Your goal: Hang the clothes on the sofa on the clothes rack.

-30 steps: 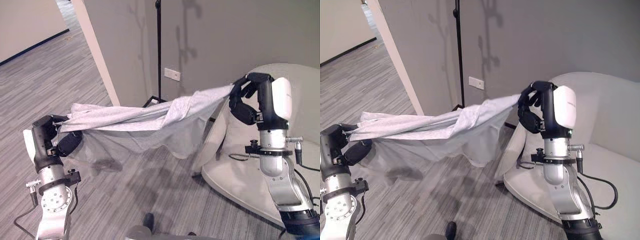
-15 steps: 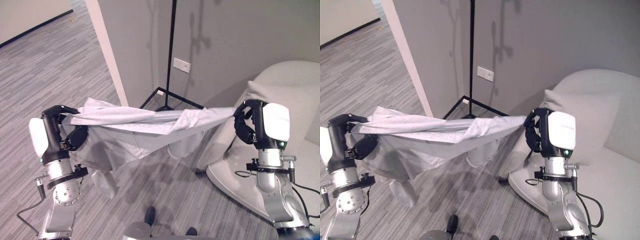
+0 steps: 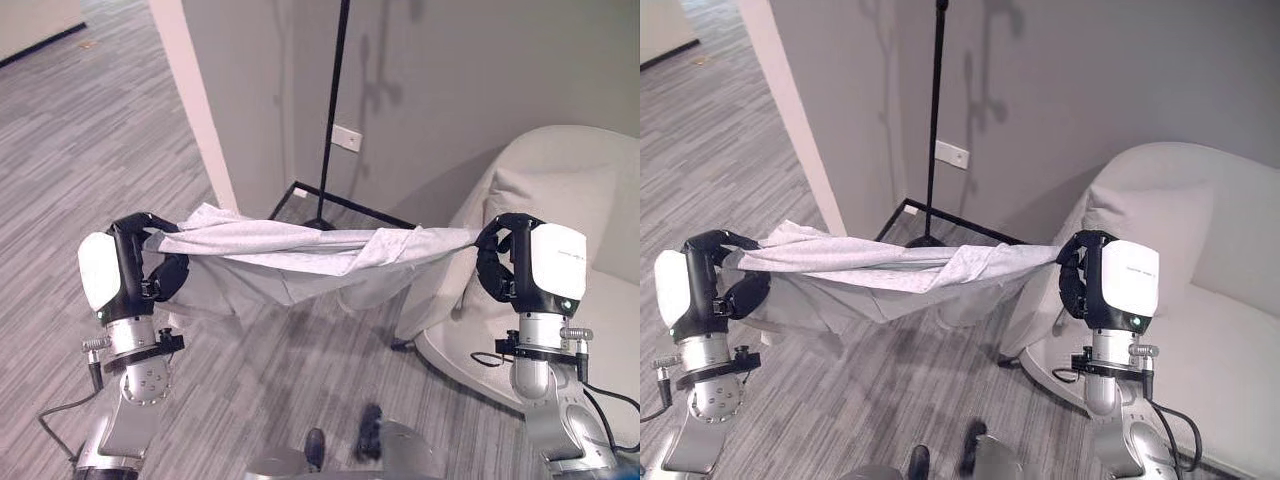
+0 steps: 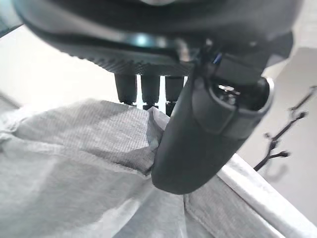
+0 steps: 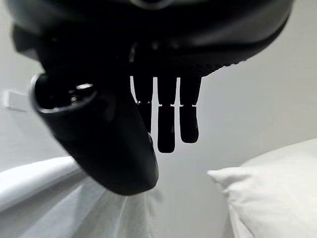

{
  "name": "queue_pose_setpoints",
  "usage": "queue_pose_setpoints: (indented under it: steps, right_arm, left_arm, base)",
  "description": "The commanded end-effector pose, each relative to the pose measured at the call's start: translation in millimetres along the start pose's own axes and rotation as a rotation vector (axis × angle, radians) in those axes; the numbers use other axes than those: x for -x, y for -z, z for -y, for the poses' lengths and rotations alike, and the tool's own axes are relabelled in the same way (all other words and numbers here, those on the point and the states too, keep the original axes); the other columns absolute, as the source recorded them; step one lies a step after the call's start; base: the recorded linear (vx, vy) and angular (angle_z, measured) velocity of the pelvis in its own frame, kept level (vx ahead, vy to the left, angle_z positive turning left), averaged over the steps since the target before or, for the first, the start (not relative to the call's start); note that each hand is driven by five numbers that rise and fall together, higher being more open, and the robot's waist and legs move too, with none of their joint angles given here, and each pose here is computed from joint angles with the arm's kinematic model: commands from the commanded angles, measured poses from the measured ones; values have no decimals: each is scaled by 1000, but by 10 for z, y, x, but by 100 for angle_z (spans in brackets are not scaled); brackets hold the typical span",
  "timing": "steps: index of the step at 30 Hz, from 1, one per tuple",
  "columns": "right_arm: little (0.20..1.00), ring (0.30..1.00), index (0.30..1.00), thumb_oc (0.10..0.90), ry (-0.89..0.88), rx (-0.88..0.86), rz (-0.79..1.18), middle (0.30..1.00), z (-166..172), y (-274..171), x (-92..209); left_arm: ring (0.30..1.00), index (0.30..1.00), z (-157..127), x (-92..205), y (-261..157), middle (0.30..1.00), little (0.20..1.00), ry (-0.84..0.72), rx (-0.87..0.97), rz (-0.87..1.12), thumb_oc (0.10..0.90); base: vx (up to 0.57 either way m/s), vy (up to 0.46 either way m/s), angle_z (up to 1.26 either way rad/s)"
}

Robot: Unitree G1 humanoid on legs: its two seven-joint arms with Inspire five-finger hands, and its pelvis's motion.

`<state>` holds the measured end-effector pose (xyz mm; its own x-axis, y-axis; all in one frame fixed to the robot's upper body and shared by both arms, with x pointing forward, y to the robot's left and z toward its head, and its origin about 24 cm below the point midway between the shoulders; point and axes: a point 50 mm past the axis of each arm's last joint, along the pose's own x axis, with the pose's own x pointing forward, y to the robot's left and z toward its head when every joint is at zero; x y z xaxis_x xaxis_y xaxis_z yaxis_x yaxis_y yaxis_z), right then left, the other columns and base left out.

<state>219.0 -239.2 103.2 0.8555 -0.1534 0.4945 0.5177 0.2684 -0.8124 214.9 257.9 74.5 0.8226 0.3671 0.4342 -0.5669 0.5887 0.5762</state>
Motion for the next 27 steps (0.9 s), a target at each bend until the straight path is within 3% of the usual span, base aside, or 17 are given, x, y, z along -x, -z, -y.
queue_pose_setpoints:
  steps: [1,6,11,17,21,27]
  right_arm:
    - [300,300,300,400,284,115,-14,300,401,124,-247]
    - [300,300,300,400,249,-8,0,300,279,52,-274]
    - [300,300,300,400,269,18,49,300,308,70,-401]
    - [300,300,300,400,351,207,58,300,517,258,-573]
    - [300,300,300,400,477,404,73,300,814,356,-953]
    - [300,300,300,400,685,516,-91,300,1181,558,-1144]
  left_arm:
    - [300,300,-403,-304,-298,300,300,-226,17,191,400]
    - [300,300,-350,-280,-206,300,300,-247,21,130,400]
    - [300,300,-432,-389,-272,300,300,-294,-56,203,400]
    - [300,300,-553,-648,-433,300,300,-395,-126,310,400]
    - [300,300,-726,-939,-658,300,300,-505,-200,423,400]
    - [300,300,-798,-972,-906,300,300,-539,-121,515,400]
  base:
    - [282,-86,-9]
    - [516,-139,1]
    - [338,-239,1]
    - [162,3,14]
    - [171,132,-1]
    - [329,135,-16]
